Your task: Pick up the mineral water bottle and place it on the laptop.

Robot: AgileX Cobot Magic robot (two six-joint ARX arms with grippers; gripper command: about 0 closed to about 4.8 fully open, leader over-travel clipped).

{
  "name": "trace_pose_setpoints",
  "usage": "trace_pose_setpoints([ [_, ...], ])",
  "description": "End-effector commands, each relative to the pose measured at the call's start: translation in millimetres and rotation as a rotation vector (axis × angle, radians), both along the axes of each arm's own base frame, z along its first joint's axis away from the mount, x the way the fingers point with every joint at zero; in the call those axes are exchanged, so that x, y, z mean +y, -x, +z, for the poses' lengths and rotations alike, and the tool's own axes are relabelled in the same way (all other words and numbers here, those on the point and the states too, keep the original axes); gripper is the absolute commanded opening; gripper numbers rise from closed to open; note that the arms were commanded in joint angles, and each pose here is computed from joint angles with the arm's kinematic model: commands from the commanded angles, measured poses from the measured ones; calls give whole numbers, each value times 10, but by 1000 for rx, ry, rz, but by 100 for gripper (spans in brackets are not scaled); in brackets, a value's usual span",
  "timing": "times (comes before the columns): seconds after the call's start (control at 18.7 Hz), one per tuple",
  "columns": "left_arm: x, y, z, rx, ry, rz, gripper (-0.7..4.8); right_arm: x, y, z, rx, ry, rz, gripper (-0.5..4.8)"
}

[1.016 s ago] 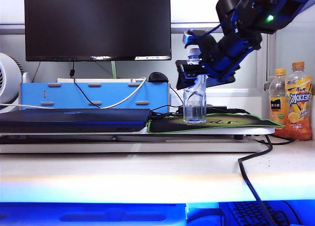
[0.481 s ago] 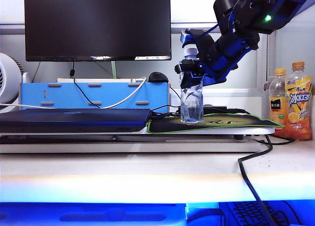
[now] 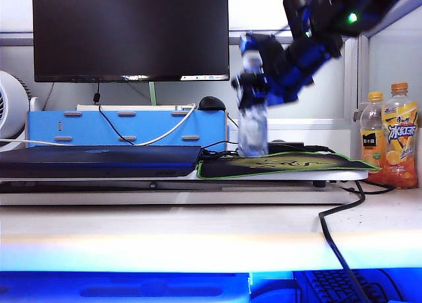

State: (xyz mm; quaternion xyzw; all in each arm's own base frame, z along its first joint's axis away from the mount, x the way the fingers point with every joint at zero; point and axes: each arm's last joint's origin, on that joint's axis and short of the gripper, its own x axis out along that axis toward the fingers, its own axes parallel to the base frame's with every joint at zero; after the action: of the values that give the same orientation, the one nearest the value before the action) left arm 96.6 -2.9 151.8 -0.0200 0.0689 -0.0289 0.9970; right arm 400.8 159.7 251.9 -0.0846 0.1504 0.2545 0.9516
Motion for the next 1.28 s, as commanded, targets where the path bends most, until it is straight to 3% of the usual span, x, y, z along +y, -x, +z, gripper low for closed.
trace_pose_setpoints([
  [0.05,0,0,8,-6,0,-3,-2,114,-10,364,-110,-77,74,104],
  [0.32,0,0,8,-6,0,-3,-2,415,127,443,-110,-142,277,104],
  [0.53,0,0,8,-6,0,-3,-2,550,182,547,-147,-165,323,104],
  [0.86,0,0,8,-5,0,-3,-2,862,332,1156,-236,-231,447,107],
  [1.28,0,0,8,-6,0,-3,-2,1180,153,812,-156,-208,481,108],
])
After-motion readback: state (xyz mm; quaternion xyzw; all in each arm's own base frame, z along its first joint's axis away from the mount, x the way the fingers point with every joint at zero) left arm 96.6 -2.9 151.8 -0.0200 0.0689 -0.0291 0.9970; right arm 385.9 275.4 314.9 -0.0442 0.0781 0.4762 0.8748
